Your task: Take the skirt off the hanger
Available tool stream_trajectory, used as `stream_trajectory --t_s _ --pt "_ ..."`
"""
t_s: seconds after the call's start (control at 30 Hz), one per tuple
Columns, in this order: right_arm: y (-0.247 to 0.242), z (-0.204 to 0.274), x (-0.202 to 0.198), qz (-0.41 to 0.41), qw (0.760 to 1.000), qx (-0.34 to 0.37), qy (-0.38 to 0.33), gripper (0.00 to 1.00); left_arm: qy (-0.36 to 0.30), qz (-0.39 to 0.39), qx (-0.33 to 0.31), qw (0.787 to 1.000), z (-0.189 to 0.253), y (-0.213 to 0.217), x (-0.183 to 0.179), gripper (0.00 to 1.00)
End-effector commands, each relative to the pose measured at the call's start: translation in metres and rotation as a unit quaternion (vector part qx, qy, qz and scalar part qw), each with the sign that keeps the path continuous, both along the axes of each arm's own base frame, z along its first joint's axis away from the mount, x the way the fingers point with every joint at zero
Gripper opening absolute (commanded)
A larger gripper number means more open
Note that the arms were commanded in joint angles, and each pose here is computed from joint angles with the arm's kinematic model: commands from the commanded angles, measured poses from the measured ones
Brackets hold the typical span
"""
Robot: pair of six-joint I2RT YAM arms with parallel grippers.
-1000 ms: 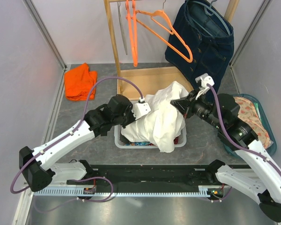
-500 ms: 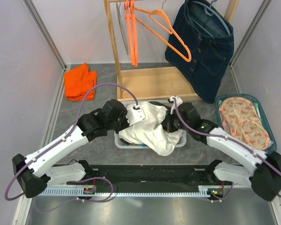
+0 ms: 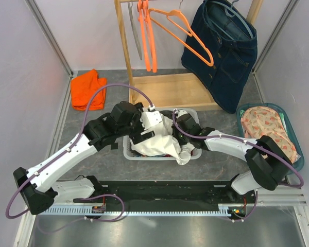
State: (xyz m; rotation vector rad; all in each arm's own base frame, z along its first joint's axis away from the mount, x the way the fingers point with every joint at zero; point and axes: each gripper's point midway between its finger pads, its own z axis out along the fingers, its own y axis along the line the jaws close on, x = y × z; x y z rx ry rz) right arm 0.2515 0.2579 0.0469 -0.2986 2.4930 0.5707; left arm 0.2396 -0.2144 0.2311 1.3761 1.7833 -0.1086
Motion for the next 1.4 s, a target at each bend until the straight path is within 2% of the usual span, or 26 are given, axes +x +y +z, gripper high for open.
stream_trajectory --t_s 0.0,0.13,0.23,0.27,0.3,0.33,0.37,0.43,0.47,0.6,0.73,0.77,0.83,0.87,0.93,0.97,1.03,1.07,1.13,1.17,1.2,1.23,1.27,1.33,1.37 --pt "-0.071 -0.078 -0.042 -0.035 0.981 -0.173 0.085 0.00 0.006 -0.007 -0.033 0.999 0.008 -0.018 0.004 0.93" --pt "-0.067 -0.059 -0.041 -0.045 0.981 -0.174 0.074 0.00 0.049 -0.022 -0.015 0.998 -0.035 -0.024 -0.002 0.94" --pt "-0.056 -0.029 -0.044 -0.057 0.988 -0.134 0.059 0.03 0.054 -0.014 0.023 0.998 -0.077 -0.016 0.002 0.94" --pt "-0.056 -0.013 -0.045 -0.062 0.990 -0.119 0.050 0.07 0.047 -0.006 0.040 0.998 -0.088 -0.010 0.005 0.94" --pt "-0.055 -0.005 -0.047 -0.068 0.990 -0.112 0.045 0.22 0.059 -0.005 0.060 0.996 -0.109 -0.002 0.000 0.94" --pt "-0.055 0.012 -0.045 -0.075 0.992 -0.095 0.029 0.30 0.054 -0.003 0.061 0.997 -0.116 -0.002 0.003 0.94" --pt "-0.058 0.023 -0.045 -0.080 0.992 -0.095 0.025 0.44 0.064 -0.002 0.076 0.995 -0.132 0.005 -0.002 0.94" --pt "-0.061 0.050 -0.039 -0.091 0.992 -0.083 -0.006 0.55 0.073 0.000 0.084 0.994 -0.146 0.007 -0.005 0.93" --pt "-0.063 0.068 -0.036 -0.096 0.992 -0.081 -0.017 0.64 0.082 0.004 0.088 0.993 -0.154 0.009 -0.007 0.93" --pt "-0.067 0.134 -0.018 -0.105 0.988 -0.081 -0.078 0.78 0.109 0.025 0.095 0.989 -0.158 0.012 -0.011 0.93" --pt "-0.074 0.211 0.008 -0.119 0.975 -0.096 -0.160 0.89 0.086 0.037 0.071 0.993 -0.127 0.009 -0.005 0.98" --pt "-0.077 0.248 0.015 -0.132 0.969 -0.082 -0.191 0.93 0.062 0.043 0.045 0.996 -0.100 0.004 0.003 1.00" --pt "-0.083 0.283 0.026 -0.147 0.961 -0.075 -0.223 0.97 0.060 0.042 0.035 0.997 -0.078 0.004 0.000 1.00" --pt "-0.084 0.318 0.030 -0.149 0.954 -0.055 -0.255 0.98 0.049 0.036 0.005 0.998 -0.048 -0.003 0.001 1.00" --pt "-0.095 0.348 0.042 -0.169 0.943 -0.055 -0.282 0.98 0.060 0.027 -0.002 0.998 -0.029 -0.001 -0.009 1.00" --pt "-0.106 0.383 0.046 -0.185 0.929 -0.047 -0.317 0.98 0.053 0.022 -0.027 0.998 -0.007 -0.007 -0.009 1.00" --pt "-0.127 0.408 0.064 -0.217 0.914 -0.045 -0.340 0.98 0.058 0.007 -0.042 0.997 0.012 -0.006 -0.020 1.00" --pt "-0.137 0.439 0.068 -0.233 0.900 -0.020 -0.368 0.98 0.052 0.002 -0.064 0.997 0.030 -0.010 -0.021 1.00" --pt "-0.160 0.458 0.090 -0.262 0.883 -0.029 -0.388 0.98 0.055 0.000 -0.090 0.994 0.050 -0.011 -0.028 1.00" --pt "-0.169 0.486 0.094 -0.278 0.865 -0.013 -0.418 0.98 0.048 -0.009 -0.115 0.992 0.072 -0.015 -0.030 1.00" --pt "-0.188 0.496 0.103 -0.296 0.851 -0.033 -0.433 0.98 0.046 -0.013 -0.127 0.991 0.082 -0.017 -0.032 1.00" --pt "-0.192 0.493 0.125 -0.307 0.847 -0.046 -0.431 0.98 0.047 -0.013 -0.138 0.989 0.090 -0.020 -0.032 1.00" --pt "-0.203 0.519 0.127 -0.321 0.830 -0.027 -0.456 0.98 0.040 -0.021 -0.152 0.987 0.107 -0.022 -0.034 1.00" --pt "-0.221 0.518 0.162 -0.328 0.826 -0.022 -0.458 0.98 0.028 -0.033 -0.154 0.987 0.120 -0.024 -0.033 1.00" --pt "-0.229 0.530 0.168 -0.333 0.815 -0.008 -0.474 0.98 0.018 -0.040 -0.161 0.986 0.130 -0.024 -0.034 0.99"
